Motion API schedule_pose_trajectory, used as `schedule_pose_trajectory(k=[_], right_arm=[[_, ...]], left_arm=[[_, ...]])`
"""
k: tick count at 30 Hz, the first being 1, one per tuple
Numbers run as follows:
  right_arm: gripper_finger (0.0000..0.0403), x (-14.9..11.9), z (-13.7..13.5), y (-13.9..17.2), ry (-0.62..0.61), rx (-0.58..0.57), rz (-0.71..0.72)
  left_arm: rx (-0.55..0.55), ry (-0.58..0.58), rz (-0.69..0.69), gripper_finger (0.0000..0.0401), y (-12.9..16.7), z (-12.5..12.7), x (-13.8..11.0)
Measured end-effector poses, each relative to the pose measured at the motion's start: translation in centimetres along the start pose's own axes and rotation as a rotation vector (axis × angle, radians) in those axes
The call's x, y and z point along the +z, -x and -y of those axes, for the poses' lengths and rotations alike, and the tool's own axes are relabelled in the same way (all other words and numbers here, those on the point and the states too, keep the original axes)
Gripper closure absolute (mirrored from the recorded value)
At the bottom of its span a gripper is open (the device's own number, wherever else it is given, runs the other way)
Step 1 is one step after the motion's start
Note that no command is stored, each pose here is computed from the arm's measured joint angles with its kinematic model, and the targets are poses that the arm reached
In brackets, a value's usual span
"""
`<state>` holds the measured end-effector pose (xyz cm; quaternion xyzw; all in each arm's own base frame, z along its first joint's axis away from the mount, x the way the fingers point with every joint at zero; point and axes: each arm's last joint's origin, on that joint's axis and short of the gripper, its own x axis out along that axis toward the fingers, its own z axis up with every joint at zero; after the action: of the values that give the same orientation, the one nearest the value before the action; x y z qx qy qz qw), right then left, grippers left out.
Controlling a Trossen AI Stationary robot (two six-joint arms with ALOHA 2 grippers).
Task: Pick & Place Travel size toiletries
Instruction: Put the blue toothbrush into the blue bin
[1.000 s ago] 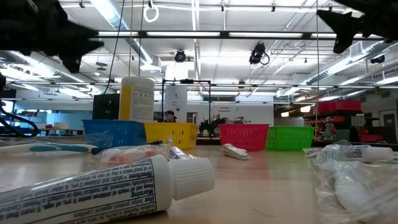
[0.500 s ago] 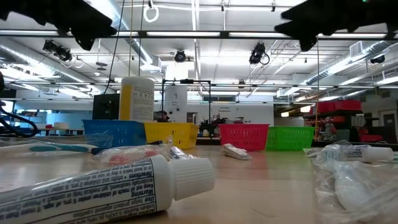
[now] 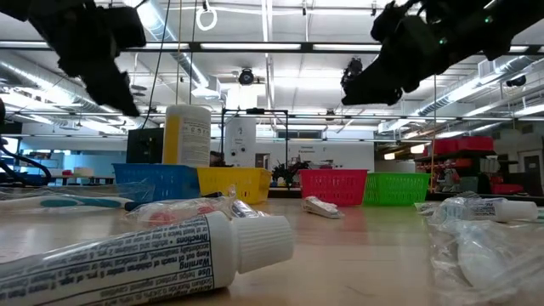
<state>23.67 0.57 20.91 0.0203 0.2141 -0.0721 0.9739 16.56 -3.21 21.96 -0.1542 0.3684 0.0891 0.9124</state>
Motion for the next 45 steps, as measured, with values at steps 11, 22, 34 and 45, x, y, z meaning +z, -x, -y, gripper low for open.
schedule_pose_trajectory(k=[11,22,34,45], right_arm=[[0.0168,-0.2,0.7,-0.4,-0.014,-0.031,-0.013],[0.0168,0.0,0.8,-0.4,0.024,-0.032,-0.002],[0.0168,0.1,0.9,-0.4,0.021,-0.034,0.008],[0.0168,0.1,0.9,-0.4,0.013,-0.034,0.008]], left_arm=[[0.100,0.154,-0.255,0.0193,-3.5,2.4,-3.3],[0.257,0.205,-0.386,0.0195,-7.8,2.9,-5.7],[0.258,0.226,-0.411,0.0238,-8.0,2.8,-5.8],[0.269,0.310,-0.375,0.0356,-7.8,2.8,-5.7]])
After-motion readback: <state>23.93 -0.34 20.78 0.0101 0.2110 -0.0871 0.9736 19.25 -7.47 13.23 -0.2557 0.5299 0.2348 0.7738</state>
